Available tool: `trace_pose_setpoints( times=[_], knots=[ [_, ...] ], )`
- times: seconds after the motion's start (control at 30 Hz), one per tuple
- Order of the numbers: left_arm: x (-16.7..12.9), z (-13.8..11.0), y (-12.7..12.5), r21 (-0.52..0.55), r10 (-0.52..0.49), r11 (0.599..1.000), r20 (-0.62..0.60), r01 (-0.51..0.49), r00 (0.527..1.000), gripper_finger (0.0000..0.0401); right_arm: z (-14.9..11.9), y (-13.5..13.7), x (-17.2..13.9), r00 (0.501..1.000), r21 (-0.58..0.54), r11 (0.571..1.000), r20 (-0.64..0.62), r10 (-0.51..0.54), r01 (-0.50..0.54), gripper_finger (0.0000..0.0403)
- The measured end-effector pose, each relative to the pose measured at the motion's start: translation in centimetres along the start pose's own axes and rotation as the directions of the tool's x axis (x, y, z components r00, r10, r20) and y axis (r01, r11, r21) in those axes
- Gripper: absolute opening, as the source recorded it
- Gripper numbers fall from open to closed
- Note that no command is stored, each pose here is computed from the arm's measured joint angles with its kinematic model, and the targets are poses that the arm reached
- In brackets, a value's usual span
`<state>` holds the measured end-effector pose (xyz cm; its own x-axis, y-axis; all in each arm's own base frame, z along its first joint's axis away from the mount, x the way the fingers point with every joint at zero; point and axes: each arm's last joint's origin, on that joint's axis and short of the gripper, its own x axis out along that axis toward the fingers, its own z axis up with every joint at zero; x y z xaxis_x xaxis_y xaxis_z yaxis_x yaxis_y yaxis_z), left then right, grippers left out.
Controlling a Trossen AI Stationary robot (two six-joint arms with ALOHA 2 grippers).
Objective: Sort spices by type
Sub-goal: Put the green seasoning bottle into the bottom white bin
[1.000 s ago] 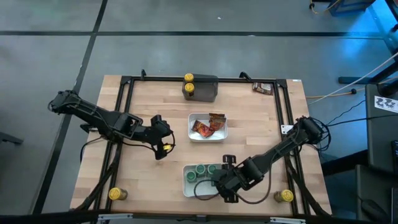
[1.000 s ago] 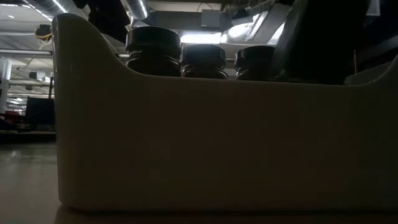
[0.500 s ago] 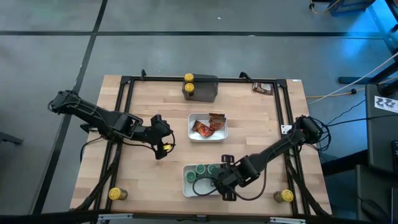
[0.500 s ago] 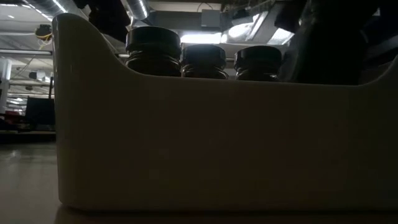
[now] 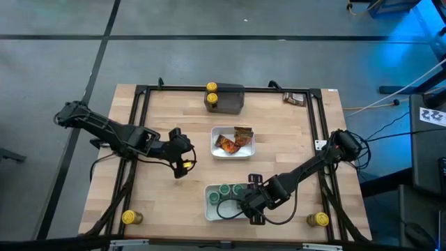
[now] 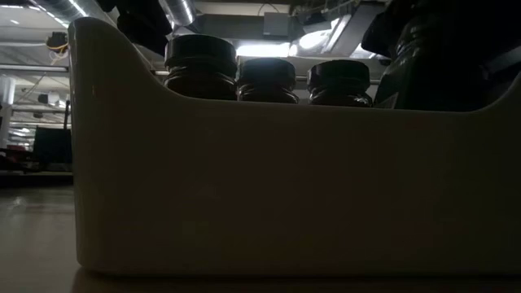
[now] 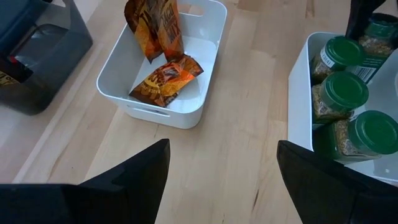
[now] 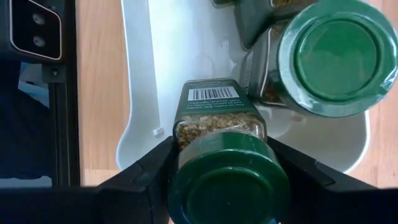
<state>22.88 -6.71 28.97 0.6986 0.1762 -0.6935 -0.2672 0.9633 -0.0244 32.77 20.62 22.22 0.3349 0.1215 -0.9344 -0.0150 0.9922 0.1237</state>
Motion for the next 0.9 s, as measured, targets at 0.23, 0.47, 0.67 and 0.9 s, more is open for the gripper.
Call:
trace_pose_setpoints(
  times=[0.23,0.47,0.67,0.9],
  knots=[
    [0.0,0.0,0.0,0.0,0.0,1.0,0.0,0.0,1.0,0.028,-0.02,0.01,0.0,1.0,-0.003,1.0,-0.001,0.0,0.0,0.0222],
    [0.0,0.0,0.0,0.0,0.0,1.0,0.0,0.0,1.0,0.028,-0.01,0.01,0.0,1.0,-0.003,1.0,-0.001,0.0,0.0,0.0226],
    [0.0,0.0,0.0,0.0,0.0,1.0,0.0,0.0,1.0,0.028,-0.01,0.01,0.0,1.0,-0.003,1.0,-0.001,0.0,0.0,0.0227],
    [0.0,-0.01,0.0,-0.003,0.0,1.0,-0.001,0.0,1.0,0.028,-0.01,0.01,0.0,1.0,0.015,1.0,-0.001,0.0,0.0,0.0227]
  ],
)
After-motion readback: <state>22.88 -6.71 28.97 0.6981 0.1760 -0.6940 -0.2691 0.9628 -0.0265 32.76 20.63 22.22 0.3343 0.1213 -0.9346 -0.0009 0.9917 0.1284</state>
